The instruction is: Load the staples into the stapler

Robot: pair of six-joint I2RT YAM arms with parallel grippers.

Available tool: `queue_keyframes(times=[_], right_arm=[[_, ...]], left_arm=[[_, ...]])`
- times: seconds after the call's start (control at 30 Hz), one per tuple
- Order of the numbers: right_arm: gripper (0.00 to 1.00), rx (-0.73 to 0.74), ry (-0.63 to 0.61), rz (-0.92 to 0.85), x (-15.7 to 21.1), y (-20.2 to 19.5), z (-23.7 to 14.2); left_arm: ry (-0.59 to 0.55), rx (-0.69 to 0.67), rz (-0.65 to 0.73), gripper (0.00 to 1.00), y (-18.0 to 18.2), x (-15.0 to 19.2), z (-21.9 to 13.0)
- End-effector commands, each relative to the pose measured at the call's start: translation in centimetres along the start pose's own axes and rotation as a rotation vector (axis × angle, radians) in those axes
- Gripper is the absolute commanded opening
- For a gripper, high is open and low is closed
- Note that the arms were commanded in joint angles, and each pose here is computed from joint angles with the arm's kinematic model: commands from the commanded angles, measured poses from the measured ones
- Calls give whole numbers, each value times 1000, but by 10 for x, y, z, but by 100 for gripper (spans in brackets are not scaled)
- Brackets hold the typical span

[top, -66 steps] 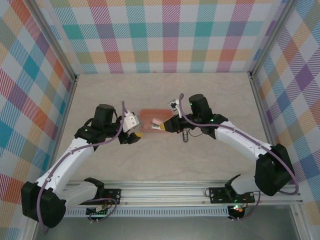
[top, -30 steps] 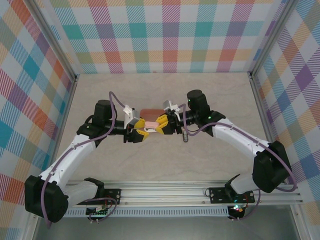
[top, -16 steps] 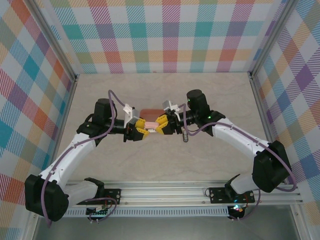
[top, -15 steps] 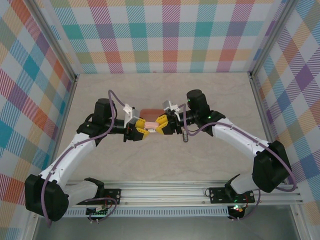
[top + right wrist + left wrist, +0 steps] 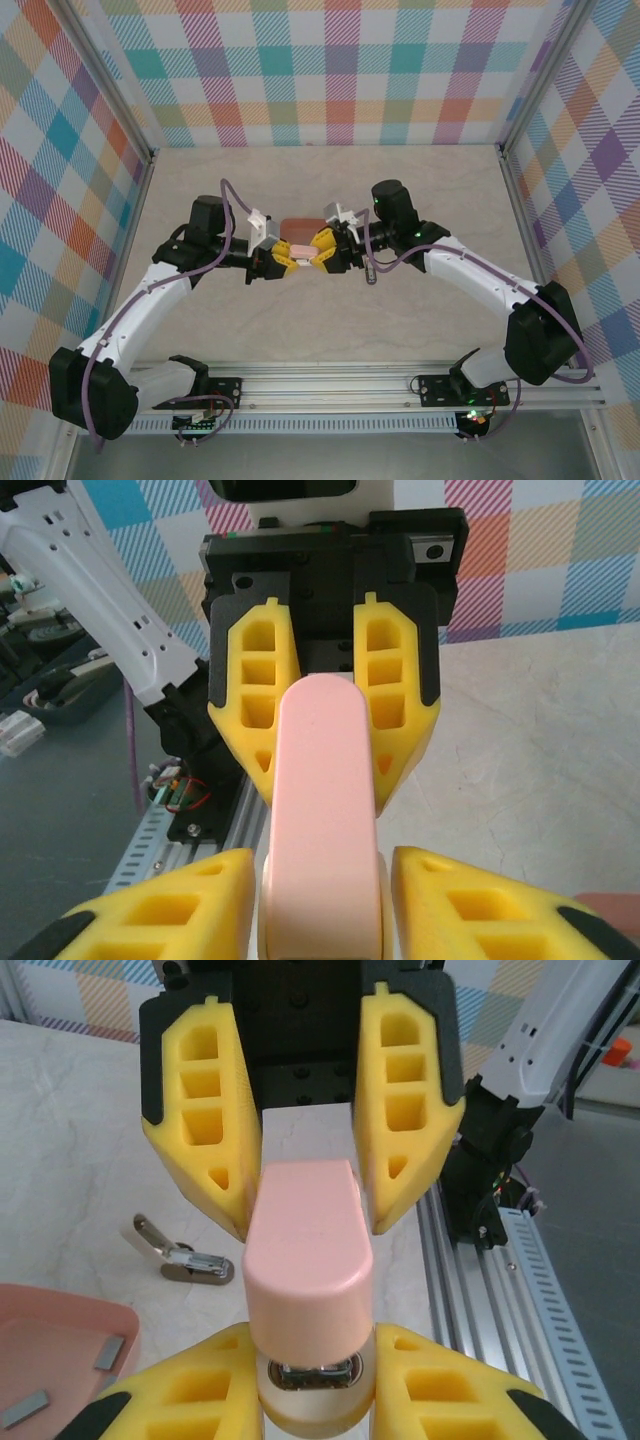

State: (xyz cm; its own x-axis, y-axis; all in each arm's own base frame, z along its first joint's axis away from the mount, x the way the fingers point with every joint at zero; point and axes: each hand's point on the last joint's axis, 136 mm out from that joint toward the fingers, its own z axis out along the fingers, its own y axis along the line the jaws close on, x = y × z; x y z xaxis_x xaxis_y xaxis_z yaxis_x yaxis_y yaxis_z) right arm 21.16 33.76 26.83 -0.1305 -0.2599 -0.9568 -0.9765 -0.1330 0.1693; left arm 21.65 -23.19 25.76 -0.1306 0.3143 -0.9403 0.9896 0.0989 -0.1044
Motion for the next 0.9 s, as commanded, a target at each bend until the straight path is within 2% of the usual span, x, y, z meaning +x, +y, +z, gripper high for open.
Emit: queue_keyframes(times=[0.0, 0.17, 0.63, 0.87], right_arm=[[50, 34, 38, -24, -9, 3, -6], [59, 81, 89, -56, -17, 3, -5], [62, -66, 153, -44, -22, 15, 24], [60, -80, 193, -16, -15, 14, 36]], left_arm=[[40, -33, 68, 6, 0, -3, -6], [95, -69, 103, 4, 1, 3, -8], [147, -51, 135, 4, -3, 9, -1], [152, -47, 141, 4, -5, 10, 1]])
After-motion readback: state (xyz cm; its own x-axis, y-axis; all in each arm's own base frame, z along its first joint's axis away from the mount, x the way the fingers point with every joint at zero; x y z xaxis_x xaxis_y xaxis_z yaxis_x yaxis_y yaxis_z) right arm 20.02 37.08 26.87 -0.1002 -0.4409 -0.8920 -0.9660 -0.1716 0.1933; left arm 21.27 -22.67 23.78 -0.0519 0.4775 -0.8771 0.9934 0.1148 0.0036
